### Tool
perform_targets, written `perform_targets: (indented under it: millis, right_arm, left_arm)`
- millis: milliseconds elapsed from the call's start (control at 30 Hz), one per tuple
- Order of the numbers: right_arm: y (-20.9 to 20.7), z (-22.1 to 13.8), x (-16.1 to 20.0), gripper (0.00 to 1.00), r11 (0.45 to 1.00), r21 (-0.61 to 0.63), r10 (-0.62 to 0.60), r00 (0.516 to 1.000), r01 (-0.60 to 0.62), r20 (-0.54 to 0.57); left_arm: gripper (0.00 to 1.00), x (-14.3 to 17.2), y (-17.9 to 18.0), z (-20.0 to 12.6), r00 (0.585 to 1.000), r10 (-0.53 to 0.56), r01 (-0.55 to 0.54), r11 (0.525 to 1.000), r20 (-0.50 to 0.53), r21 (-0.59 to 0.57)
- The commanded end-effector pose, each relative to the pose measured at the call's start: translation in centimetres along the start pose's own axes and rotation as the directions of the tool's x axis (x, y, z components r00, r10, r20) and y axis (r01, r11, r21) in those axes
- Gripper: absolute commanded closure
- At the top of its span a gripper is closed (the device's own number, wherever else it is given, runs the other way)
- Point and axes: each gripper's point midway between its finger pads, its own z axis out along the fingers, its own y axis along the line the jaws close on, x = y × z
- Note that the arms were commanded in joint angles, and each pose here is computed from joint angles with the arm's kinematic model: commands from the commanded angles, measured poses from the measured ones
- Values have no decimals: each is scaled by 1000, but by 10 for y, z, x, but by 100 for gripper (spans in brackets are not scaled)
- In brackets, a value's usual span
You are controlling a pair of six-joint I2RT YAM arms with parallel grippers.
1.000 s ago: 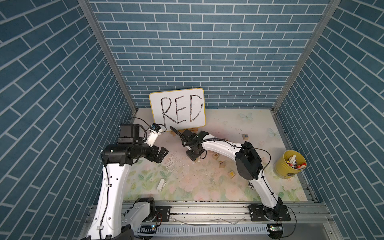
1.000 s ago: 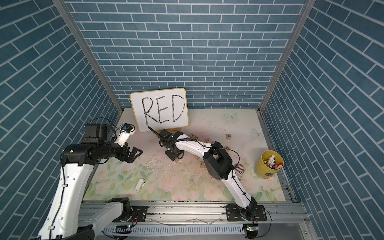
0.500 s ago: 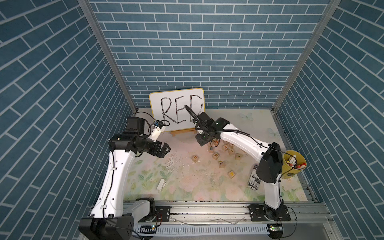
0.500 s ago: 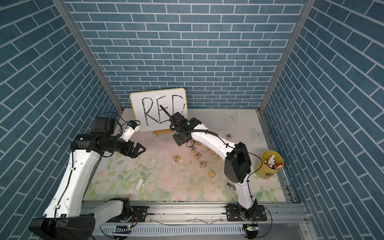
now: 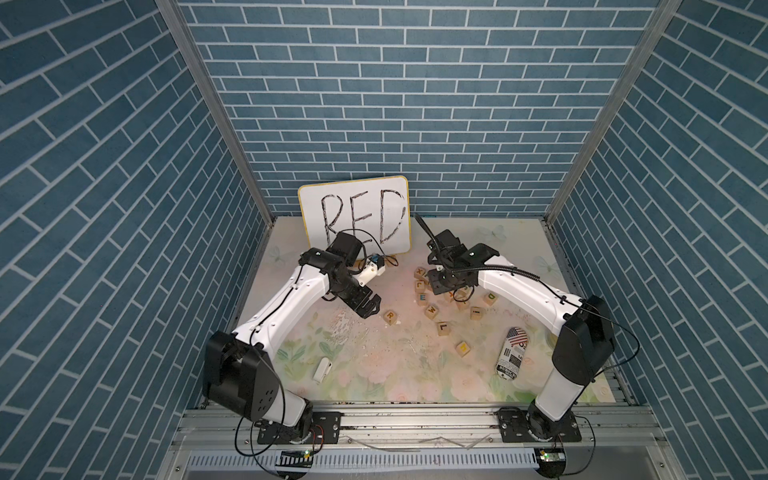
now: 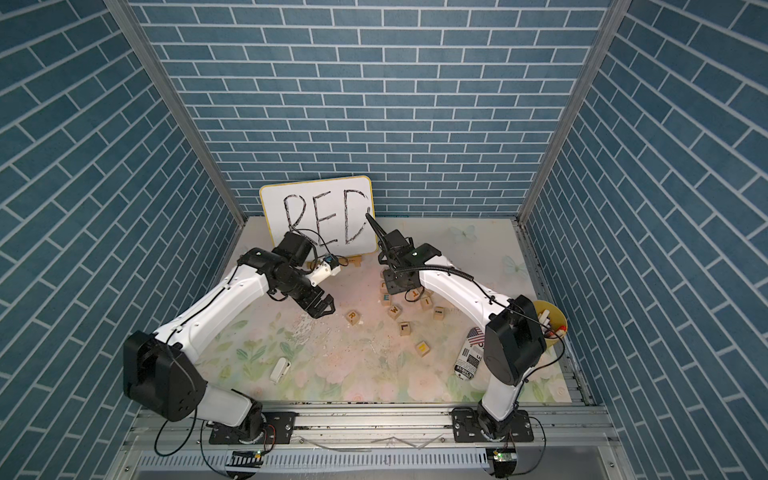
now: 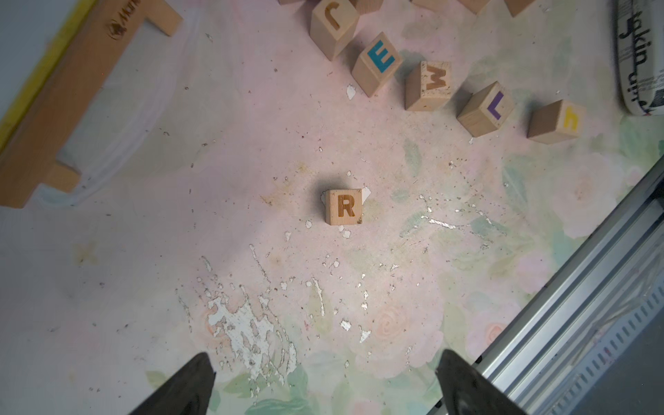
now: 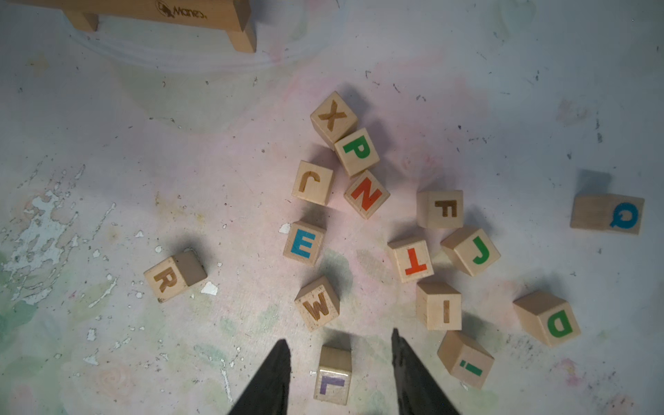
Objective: Assemble the uppercase word "red" with letter blocks
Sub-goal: Pick up the letter block from the center of the board.
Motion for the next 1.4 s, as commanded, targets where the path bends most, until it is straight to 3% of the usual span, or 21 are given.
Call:
perform_targets:
  millis: [0, 267, 533, 867, 1367]
  right_arm:
    - [-16, -21, -5, 53, 996, 35, 84, 994, -87, 67]
    - [-52, -41, 5, 53, 983, 49, 171, 980, -176, 100]
    - [-62, -33, 11, 53, 978, 32, 202, 976, -205, 85]
    - [-61, -23, 13, 53, 980, 24, 195, 979, -197, 64]
    - [-65, -12, 19, 54, 984, 43, 173, 984, -175, 45]
  left_arm:
    - [4, -21, -6, 20, 998, 59, -59, 998, -9, -18]
    - [6, -29, -25, 78, 988, 121, -120, 993, -96, 15]
    - [10, -21, -13, 107, 980, 80, -92, 994, -179, -57]
    - [23, -14, -12, 123, 971, 75, -85, 996, -226, -35]
    - [28, -11, -9, 137, 963, 70, -85, 995, -258, -47]
